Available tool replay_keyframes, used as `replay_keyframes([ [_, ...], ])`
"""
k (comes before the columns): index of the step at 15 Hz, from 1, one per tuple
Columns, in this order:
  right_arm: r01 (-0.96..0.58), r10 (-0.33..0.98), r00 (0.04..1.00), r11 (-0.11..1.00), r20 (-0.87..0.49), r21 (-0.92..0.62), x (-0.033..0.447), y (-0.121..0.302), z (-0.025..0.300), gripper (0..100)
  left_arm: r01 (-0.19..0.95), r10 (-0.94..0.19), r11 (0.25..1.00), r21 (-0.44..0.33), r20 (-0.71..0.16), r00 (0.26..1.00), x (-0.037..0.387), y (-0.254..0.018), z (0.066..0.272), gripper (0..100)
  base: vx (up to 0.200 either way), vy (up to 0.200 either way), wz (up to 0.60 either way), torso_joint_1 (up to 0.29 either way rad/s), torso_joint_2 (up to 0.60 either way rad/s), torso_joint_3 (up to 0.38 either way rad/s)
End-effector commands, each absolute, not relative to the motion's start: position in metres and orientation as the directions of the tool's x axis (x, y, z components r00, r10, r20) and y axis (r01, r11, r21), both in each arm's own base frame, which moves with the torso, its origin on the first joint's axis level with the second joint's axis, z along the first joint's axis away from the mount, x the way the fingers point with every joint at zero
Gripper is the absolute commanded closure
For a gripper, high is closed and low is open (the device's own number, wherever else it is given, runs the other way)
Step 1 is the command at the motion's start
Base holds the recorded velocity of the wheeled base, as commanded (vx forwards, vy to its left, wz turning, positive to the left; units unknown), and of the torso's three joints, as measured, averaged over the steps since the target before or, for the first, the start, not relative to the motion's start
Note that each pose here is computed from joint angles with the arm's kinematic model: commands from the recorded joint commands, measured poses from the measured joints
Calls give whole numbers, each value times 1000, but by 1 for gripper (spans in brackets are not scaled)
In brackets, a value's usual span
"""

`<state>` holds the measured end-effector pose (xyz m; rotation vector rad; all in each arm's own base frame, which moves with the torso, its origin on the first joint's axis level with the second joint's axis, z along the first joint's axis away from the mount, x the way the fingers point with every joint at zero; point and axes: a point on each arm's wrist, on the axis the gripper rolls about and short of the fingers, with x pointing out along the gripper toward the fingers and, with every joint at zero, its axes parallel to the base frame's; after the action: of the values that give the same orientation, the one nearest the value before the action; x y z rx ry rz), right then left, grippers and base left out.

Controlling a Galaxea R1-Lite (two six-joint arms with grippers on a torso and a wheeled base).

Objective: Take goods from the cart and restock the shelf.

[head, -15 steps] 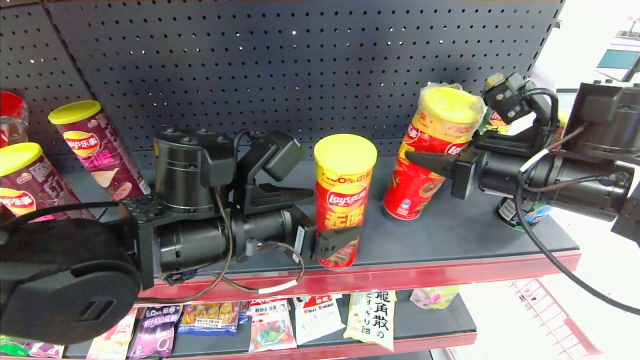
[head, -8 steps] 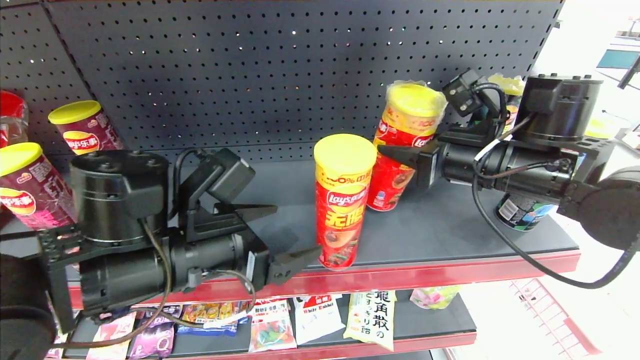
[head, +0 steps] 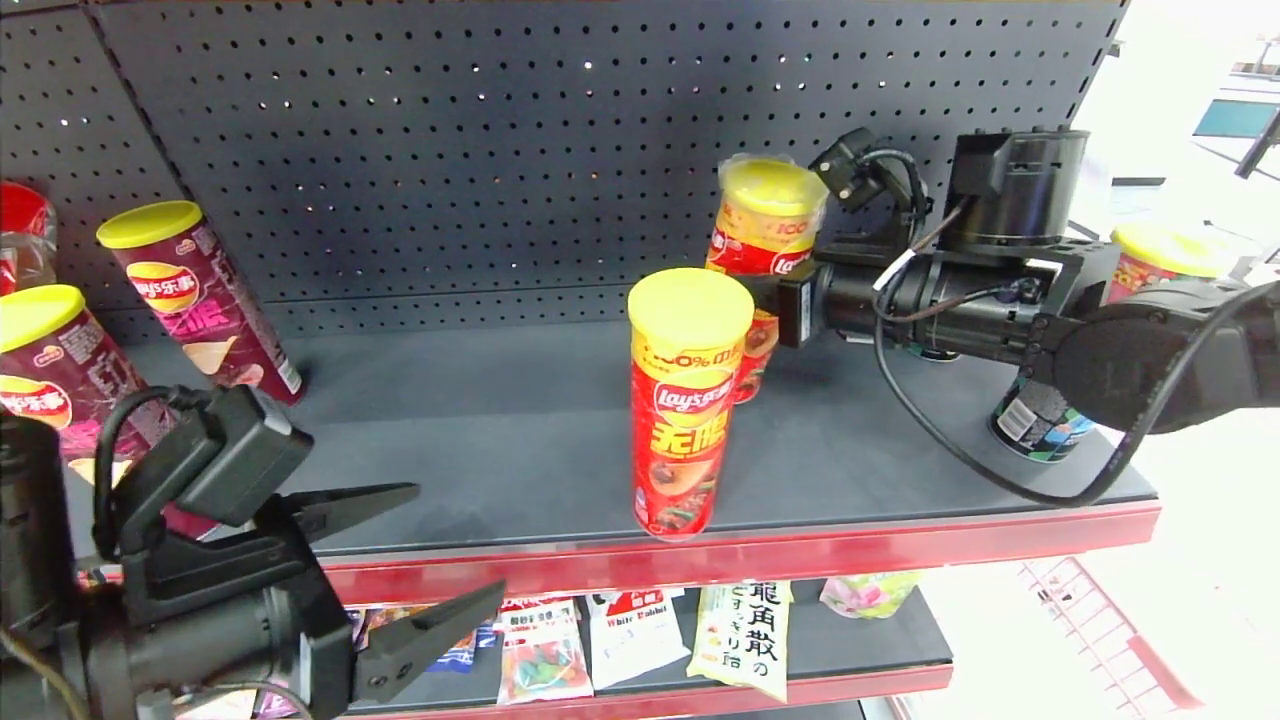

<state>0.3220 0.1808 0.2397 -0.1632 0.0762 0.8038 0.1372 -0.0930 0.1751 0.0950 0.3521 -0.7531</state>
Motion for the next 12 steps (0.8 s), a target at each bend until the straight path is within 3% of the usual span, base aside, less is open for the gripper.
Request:
replay_keyframes([
  [1,-738,726,675,665,-134,-114,327,194,238,100,671,-647,741,-26,-295,703,120,-81,183,0,0,0,0,0,0,0],
  [12,-730,711,682,675,-168,-109,346,211,221,100,651,-625,759,-23,-306,718,97,-64,182,0,0,0,0,0,0,0],
])
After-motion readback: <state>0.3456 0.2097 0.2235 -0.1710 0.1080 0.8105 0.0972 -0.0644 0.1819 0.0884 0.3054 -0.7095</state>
